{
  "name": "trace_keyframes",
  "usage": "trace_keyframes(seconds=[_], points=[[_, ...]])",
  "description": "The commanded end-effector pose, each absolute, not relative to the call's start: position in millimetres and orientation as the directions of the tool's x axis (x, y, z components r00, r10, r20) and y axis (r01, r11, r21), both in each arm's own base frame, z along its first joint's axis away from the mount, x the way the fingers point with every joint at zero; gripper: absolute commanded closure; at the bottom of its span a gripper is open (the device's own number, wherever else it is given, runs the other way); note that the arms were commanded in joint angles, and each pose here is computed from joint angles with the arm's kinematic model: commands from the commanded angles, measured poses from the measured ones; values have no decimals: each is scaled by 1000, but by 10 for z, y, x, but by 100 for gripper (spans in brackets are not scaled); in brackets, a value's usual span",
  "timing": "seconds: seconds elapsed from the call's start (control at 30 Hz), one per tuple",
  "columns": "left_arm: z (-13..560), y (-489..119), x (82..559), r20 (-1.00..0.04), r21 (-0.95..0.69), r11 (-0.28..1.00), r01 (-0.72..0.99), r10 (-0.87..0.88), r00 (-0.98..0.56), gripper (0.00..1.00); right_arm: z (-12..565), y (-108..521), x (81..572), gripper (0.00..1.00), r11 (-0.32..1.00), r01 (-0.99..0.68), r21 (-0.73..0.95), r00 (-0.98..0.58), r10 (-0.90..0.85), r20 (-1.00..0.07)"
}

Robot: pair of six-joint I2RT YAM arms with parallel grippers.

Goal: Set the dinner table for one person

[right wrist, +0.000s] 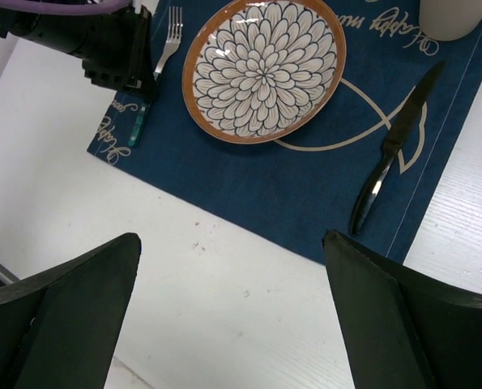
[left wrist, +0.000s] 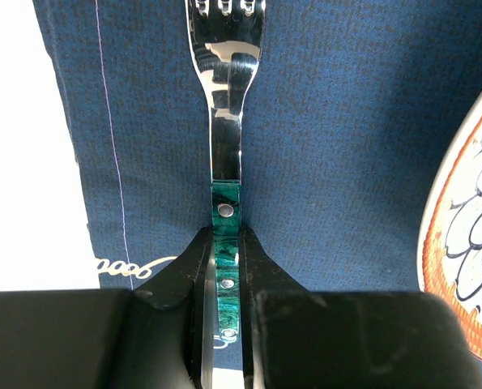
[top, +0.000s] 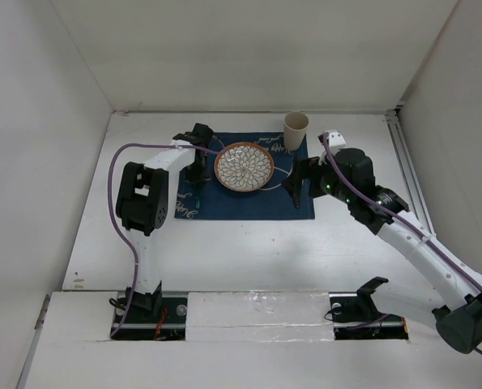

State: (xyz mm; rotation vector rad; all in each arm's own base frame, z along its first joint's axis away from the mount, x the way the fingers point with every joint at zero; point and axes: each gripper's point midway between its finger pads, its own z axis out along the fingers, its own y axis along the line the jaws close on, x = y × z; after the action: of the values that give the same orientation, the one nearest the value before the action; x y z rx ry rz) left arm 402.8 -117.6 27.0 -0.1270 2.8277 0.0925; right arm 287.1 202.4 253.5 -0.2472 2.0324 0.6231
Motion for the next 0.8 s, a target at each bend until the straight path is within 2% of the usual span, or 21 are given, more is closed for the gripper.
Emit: trace_keyframes(seconds=[0.0, 0.2, 0.27, 0.3, 0.37, 0.57, 0.6, 0.67, 0.7, 0.73, 0.77], points=[[346, -1143, 4026, -324, 56, 992, -112, -88, -942, 100, 2848, 2049, 2871, 0, 835, -432, 342, -465, 119, -877], [332, -1147, 4025, -317, 57, 991, -121, -97, -944, 99, 2901, 2064, 2834, 0, 829, -442, 342, -459, 119, -881], [328, -1139, 4003, -309, 61, 991, -120, -96, -946, 94, 2901, 2064, 2834, 0, 829, -442, 342, -459, 119, -881], [328, -1139, 4003, -309, 61, 991, -120, -96, -946, 87, 2901, 2064, 2834, 0, 829, -442, 342, -459, 119, -881], [327, -1120, 3983, -303, 70, 989, -132, -105, -947, 83, 2923, 2060, 2828, 0, 829, -442, 342, -459, 119, -881], [593, -1056, 4018, -362, 81, 982, -170, -130, -923, 60, 2973, 2024, 2841, 0, 840, -427, 336, -452, 124, -883], [635, -1037, 4006, -374, 83, 979, -184, -141, -917, 50, 2995, 1994, 2848, 0, 848, -414, 331, -450, 125, -884], [849, -1010, 4011, -424, 66, 975, -214, -167, -890, 39, 3040, 1938, 2840, 0, 862, -392, 321, -452, 124, -883], [921, -984, 4001, -443, 64, 971, -232, -181, -878, 26, 3092, 1864, 2843, 0, 878, -365, 310, -438, 132, -889], [979, -953, 3973, -458, 64, 967, -248, -192, -868, 5, 3190, 1787, 2847, 0, 887, -337, 316, -425, 156, -891], [1204, -918, 3984, -509, 50, 964, -259, -199, -837, 0, 3181, 1716, 2804, 0, 898, -309, 312, -440, 157, -884]])
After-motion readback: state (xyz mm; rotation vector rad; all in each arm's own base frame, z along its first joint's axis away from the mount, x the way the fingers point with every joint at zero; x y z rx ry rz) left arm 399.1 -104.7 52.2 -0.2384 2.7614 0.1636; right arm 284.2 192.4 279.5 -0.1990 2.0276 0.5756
